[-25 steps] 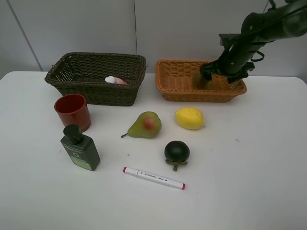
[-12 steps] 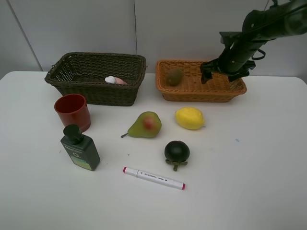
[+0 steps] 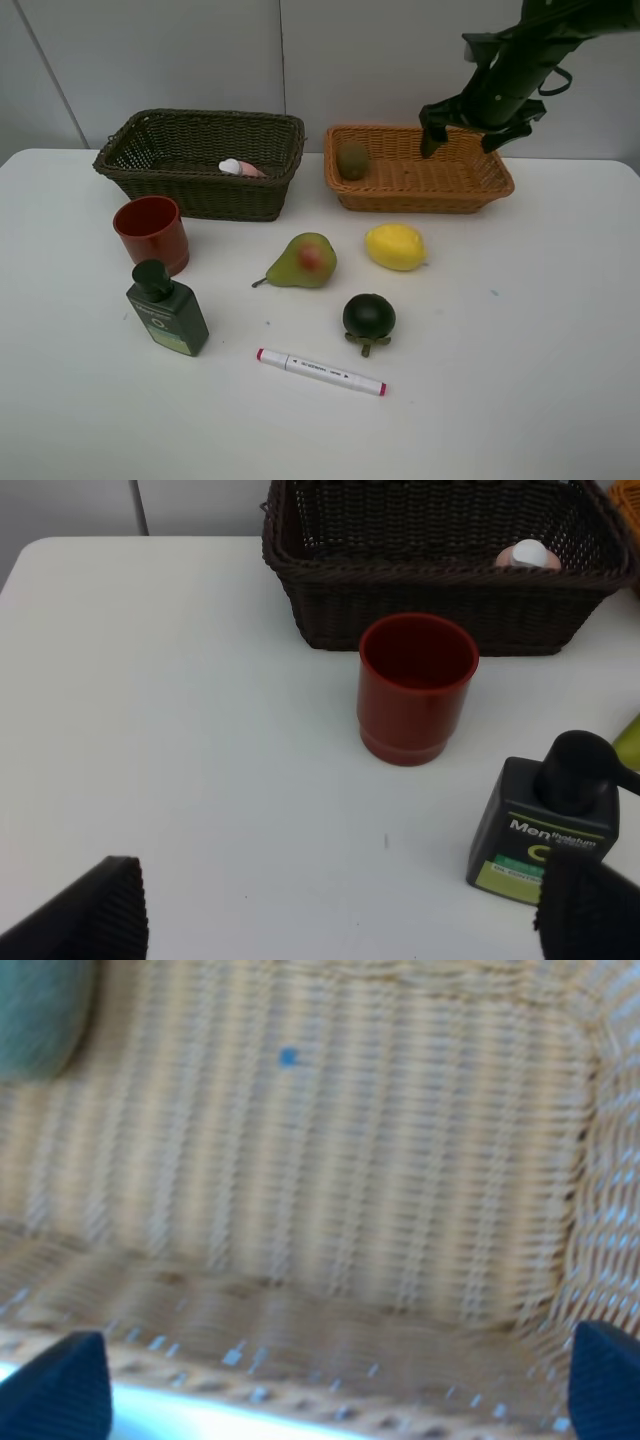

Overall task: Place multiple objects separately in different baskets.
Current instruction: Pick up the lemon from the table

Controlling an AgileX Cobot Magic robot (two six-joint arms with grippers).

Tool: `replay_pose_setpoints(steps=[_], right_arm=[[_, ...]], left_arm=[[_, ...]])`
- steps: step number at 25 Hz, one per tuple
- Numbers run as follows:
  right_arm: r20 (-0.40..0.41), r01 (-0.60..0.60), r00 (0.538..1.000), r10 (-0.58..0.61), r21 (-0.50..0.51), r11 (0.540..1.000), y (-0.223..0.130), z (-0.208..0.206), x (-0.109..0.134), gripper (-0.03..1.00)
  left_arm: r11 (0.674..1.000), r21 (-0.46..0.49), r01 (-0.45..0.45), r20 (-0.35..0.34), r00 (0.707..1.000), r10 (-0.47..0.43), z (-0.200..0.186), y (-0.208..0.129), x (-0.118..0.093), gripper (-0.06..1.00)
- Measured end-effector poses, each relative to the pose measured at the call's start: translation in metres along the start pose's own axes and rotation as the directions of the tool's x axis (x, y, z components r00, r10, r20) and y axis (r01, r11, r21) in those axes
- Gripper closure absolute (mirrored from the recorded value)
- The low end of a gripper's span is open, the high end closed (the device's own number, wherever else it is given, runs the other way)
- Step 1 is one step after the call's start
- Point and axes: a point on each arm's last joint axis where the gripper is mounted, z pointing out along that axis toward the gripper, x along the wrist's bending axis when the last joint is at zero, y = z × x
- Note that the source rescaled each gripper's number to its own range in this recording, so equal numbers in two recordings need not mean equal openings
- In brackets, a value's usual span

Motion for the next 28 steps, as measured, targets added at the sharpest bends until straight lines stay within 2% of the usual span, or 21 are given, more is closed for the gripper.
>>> replay_pose_setpoints(steps=[9,19,24,28], right_arm=[[-0.062,0.093,0.994,-0.088,0.095,0.991,-0.01,-0.012,0.049,-0.03],[-0.124,0.235,0.969,-0.215,0.184,0.954,-0.027,-0.02,0.107,-0.03],[-0.145,0.287,0.954,-0.261,0.198,0.937,-0.034,-0.023,0.126,-0.03],[-0.188,0.381,0.918,-0.348,0.185,0.906,-0.042,-0.026,0.133,-0.03]], left_arm=[[1.0,0.0,0.0,0.0,1.0,0.0,0.0,0.0,0.0,-0.06],[1.0,0.0,0.0,0.0,1.0,0.0,0.0,0.0,0.0,-0.06],[1.0,0.0,0.0,0.0,1.0,0.0,0.0,0.0,0.0,-0.06],[1.0,0.0,0.0,0.0,1.0,0.0,0.0,0.0,0.0,-0.06]])
